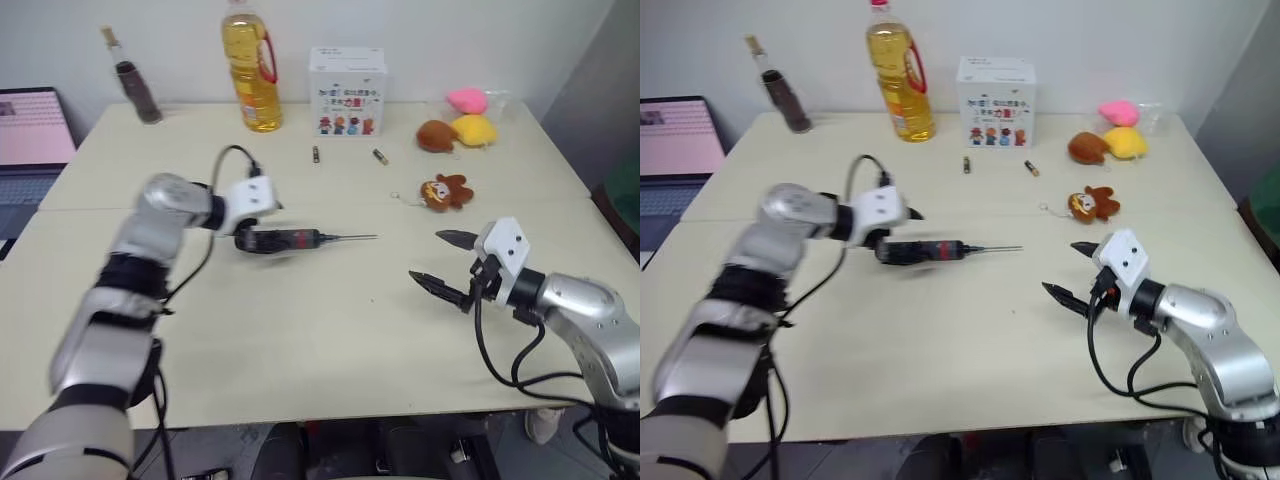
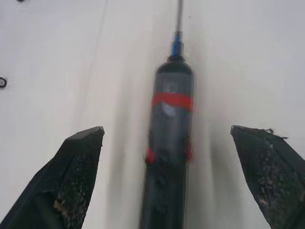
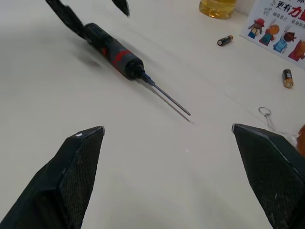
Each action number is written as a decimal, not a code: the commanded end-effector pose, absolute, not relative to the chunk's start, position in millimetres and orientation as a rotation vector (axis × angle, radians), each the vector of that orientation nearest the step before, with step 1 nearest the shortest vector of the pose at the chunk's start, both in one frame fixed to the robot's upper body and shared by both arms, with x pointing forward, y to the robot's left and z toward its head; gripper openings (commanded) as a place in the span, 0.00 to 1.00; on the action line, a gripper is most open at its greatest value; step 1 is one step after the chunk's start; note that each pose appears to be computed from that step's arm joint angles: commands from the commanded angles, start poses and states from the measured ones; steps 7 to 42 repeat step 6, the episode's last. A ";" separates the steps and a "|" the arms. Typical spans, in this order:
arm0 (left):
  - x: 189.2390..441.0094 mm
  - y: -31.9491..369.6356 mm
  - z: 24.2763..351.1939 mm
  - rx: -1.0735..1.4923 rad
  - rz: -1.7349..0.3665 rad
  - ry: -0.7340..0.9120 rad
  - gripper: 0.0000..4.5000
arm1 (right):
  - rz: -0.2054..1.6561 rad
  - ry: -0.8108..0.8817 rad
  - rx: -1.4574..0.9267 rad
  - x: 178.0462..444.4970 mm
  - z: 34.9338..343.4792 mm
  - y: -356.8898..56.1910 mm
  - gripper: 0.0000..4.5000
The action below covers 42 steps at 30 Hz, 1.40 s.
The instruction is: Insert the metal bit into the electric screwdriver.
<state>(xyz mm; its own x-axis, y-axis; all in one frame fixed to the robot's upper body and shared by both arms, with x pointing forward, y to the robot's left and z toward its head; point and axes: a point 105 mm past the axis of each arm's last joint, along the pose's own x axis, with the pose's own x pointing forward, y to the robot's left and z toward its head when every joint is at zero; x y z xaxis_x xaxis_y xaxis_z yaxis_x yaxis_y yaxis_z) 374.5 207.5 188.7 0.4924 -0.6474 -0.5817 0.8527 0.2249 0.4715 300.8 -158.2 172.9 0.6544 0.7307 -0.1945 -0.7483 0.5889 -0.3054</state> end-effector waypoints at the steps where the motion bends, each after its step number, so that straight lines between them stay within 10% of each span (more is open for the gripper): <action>1: 342.2 250.4 211.4 0.673 -0.996 0.324 0.99 | 0.906 0.017 -0.367 314.9 187.9 -170.6 1.00; 42: 328.9 276.8 204.2 0.636 -0.896 0.381 0.99 | 0.928 0.042 -0.350 325.7 187.4 -180.3 1.00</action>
